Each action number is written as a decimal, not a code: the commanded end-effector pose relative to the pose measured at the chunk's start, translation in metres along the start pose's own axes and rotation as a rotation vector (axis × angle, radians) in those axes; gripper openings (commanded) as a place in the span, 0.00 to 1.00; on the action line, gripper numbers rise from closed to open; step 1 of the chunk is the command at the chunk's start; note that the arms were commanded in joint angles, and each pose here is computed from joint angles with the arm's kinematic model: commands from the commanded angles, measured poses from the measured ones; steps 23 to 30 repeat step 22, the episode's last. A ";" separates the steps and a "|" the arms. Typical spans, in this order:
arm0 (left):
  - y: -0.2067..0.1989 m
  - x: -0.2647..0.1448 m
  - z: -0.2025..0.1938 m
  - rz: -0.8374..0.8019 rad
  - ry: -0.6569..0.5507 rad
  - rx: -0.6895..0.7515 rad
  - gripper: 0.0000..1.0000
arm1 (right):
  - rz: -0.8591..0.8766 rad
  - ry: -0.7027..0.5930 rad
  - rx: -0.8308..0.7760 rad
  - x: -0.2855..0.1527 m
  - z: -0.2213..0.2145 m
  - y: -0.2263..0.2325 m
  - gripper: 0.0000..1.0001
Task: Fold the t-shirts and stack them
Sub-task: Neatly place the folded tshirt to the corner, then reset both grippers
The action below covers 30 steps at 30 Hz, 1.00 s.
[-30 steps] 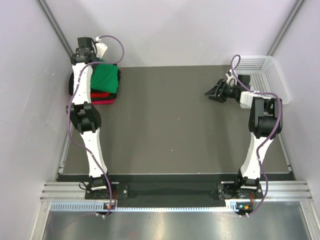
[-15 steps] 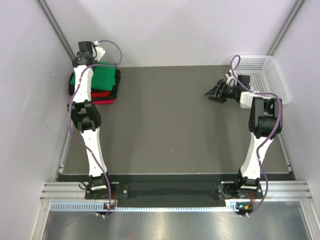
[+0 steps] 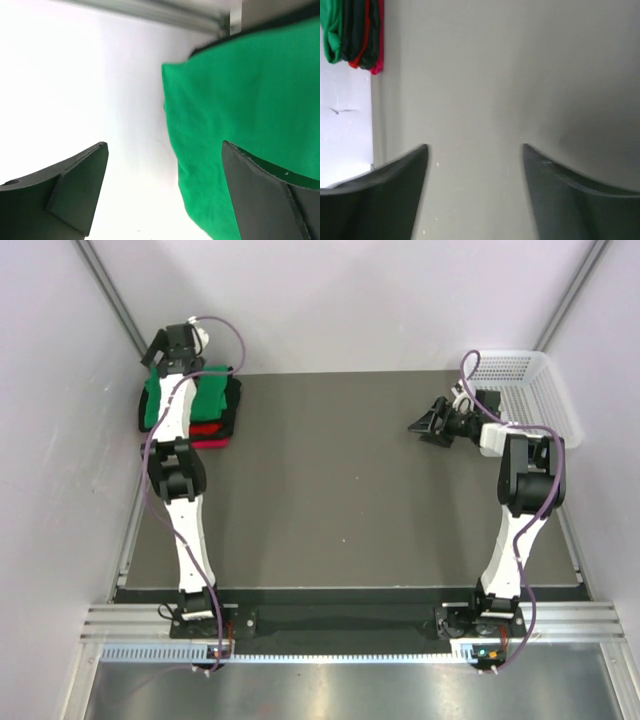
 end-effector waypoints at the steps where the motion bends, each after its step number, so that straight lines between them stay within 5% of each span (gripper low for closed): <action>1: 0.029 -0.069 0.067 0.116 -0.246 -0.178 0.99 | 0.000 -0.069 -0.174 -0.017 0.027 0.032 0.80; 3: 0.026 -0.095 0.071 0.085 -0.296 -0.211 0.99 | -0.064 -0.063 -0.231 -0.022 0.032 0.035 1.00; 5: 0.018 -0.140 0.092 0.019 -0.411 -0.308 0.99 | -0.108 -0.072 -0.347 -0.032 0.041 0.046 1.00; 8: -0.015 -0.178 0.093 -0.187 -0.413 -0.407 0.99 | -0.181 -0.119 -0.417 -0.047 0.052 0.065 1.00; 15: -0.090 -0.228 0.066 -0.700 -0.298 -0.559 0.99 | -0.631 -0.151 -0.367 -0.056 0.052 0.087 1.00; 22: -0.105 -0.238 0.054 -0.823 -0.305 -0.591 0.99 | -0.571 -0.136 -0.549 -0.067 0.027 0.132 1.00; 30: -0.105 -0.238 0.054 -0.823 -0.305 -0.591 0.99 | -0.571 -0.136 -0.549 -0.067 0.027 0.132 1.00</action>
Point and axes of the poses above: each gripper's point midway between its finger pads, its own x axis out along the fingers, its own y axis along the line the jaws close on, z = x × y, the point moved 8 cm from there along -x, back along the fingers, and after that the axes turned 8 degrees about -x, right-handed, at the moved point
